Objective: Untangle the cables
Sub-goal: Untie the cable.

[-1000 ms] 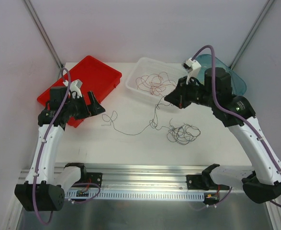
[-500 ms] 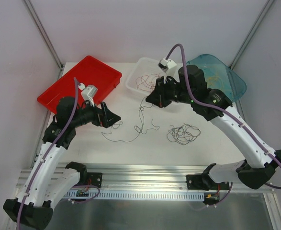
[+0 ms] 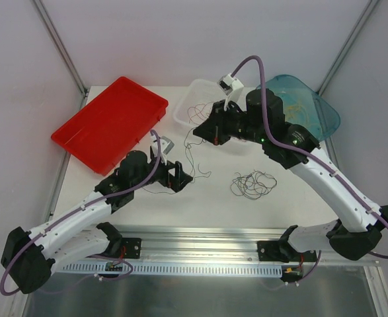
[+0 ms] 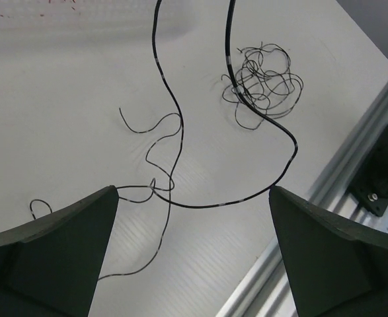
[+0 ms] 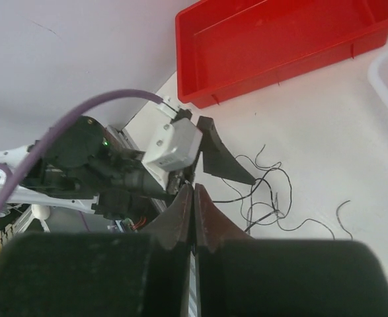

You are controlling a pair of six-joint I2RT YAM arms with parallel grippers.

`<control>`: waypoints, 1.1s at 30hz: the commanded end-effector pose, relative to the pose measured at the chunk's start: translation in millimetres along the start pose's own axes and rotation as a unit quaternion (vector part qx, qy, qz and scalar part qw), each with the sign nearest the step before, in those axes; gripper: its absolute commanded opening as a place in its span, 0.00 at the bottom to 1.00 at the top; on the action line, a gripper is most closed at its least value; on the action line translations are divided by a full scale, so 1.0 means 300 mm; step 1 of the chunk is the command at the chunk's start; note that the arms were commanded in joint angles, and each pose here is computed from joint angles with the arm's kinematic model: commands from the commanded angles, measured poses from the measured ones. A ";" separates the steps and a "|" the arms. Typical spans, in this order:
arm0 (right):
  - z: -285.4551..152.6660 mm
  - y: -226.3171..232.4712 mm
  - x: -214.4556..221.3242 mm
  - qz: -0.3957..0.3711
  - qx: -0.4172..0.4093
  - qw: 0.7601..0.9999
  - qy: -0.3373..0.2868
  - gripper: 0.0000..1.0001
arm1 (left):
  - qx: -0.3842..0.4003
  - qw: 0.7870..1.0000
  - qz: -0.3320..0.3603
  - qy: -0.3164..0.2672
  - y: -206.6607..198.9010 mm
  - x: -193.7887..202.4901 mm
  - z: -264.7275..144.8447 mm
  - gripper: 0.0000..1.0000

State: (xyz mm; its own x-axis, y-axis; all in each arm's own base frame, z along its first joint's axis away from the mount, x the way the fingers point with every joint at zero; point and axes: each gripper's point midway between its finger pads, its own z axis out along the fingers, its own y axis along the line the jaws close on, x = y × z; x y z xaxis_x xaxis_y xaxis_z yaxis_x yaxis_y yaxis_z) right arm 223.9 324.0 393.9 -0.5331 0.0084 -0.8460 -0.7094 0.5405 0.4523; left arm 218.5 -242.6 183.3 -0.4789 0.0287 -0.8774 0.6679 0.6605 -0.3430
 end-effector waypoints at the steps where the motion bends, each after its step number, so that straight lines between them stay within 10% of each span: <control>1: -0.009 0.061 -0.073 0.010 -0.023 0.999 -0.046 0.01 | -0.039 0.994 0.049 -0.085 0.036 -0.093 0.046 0.99; 19: -0.039 0.093 -0.063 0.025 -0.031 0.997 -0.059 0.01 | -0.110 0.992 0.015 -0.061 0.122 0.027 0.224 0.83; 28: -0.108 -0.004 -0.045 0.011 0.036 0.996 -0.078 0.01 | -0.124 0.991 -0.006 -0.050 0.142 0.062 0.221 0.01; 33: -0.148 -0.060 -0.030 0.023 0.059 0.995 -0.082 0.01 | -0.143 0.988 -0.001 -0.054 0.156 0.040 0.188 0.00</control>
State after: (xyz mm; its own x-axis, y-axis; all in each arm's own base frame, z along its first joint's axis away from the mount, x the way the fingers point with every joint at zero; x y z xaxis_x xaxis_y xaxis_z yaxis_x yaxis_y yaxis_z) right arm 215.6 292.7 398.9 -0.5053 0.1278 -0.8534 -0.6442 0.6021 0.4716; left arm 272.7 -257.2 116.8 -0.4520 0.0003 -0.8920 0.4893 0.8362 -0.2477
